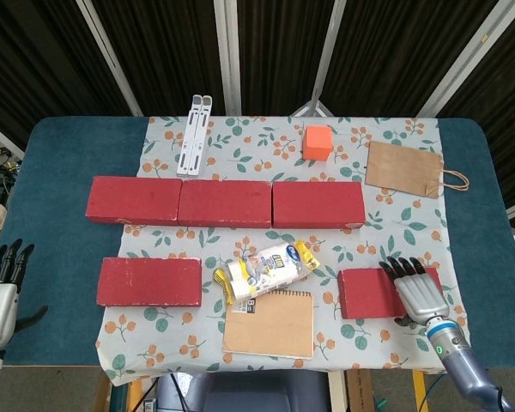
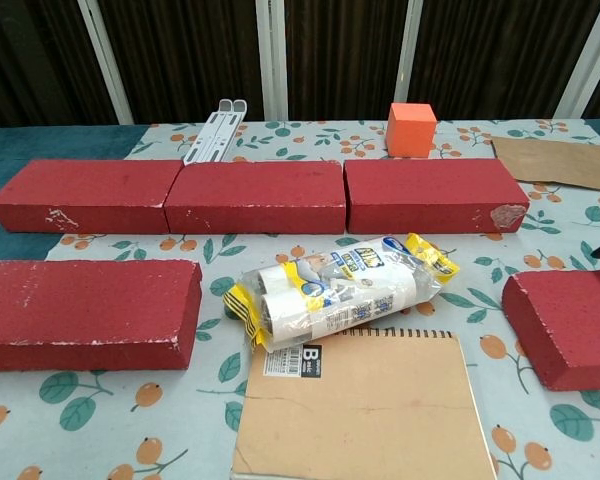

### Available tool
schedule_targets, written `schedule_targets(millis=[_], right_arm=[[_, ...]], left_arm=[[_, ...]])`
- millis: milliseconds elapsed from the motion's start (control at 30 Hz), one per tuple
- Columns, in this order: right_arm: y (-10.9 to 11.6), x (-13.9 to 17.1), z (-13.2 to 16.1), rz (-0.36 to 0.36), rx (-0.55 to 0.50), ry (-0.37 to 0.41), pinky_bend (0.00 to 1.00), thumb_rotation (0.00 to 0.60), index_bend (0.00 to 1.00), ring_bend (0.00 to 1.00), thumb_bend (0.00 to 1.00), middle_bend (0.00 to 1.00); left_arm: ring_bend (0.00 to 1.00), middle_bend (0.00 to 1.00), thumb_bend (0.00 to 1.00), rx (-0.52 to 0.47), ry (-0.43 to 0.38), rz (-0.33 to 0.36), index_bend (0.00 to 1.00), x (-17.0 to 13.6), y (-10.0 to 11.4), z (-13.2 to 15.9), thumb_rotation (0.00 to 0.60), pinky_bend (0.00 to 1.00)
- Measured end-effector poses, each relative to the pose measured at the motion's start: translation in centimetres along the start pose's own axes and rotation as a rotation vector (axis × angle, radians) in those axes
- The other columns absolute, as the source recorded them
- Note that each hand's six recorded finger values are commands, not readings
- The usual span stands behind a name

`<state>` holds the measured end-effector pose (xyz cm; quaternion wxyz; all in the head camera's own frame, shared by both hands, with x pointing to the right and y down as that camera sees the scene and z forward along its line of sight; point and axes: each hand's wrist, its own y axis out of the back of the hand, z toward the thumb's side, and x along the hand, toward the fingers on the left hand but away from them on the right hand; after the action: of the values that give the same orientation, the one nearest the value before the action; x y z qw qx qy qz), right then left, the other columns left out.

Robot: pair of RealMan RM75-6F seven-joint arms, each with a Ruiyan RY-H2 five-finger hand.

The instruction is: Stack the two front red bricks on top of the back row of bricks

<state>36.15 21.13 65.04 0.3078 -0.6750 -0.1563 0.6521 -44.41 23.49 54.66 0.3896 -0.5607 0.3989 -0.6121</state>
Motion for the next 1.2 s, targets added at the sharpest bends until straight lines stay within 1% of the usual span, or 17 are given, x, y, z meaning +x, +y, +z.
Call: schedule_targets(millis=[233,333,633,767,1067,1200], right_arm=[[0.2,-0.7,0.1,0.038,0.020,0.010,0.00,0.600,0.00,0.00,0.06,0.00],[0.2,-0.9,0.2,0.046,0.029,0.014,0.00,0.600,0.00,0.01,0.06,0.04],[0.1,-1.2,0.9,0.047,0.045,0.018,0.00,0.600,0.01,0.09,0.06,0.17],[0.2,-1.3,1.2,0.049,0.054,0.021,0.00,0.600,0.06,0.09,0.06,0.17],[0.7,-1.1,1.8,0.035,0.068,0.025,0.00,0.600,0.10,0.10,0.06,0.18],[1.5,-0.9,1.9,0.019,0.071,0.025,0.00,0.600,0.12,0.10,0.06,0.19]], left_arm=[[0.00,0.00,0.00,0.009,-0.007,-0.011,0.05,0.0,-0.4,0.5,0.600,0.06],[0.00,0.00,0.00,0.011,-0.005,-0.011,0.05,0.0,-0.4,0.6,0.600,0.06],[0.00,0.00,0.00,0.013,0.001,-0.013,0.05,0.1,-0.5,0.5,0.600,0.06],[0.00,0.00,0.00,0.012,0.005,-0.013,0.05,0.1,-0.5,0.4,0.600,0.06],[0.00,0.00,0.00,0.008,0.006,-0.013,0.05,0.1,-0.4,0.3,0.600,0.06],[0.00,0.00,0.00,0.004,0.010,-0.014,0.05,0.1,-0.4,0.2,0.600,0.06]])
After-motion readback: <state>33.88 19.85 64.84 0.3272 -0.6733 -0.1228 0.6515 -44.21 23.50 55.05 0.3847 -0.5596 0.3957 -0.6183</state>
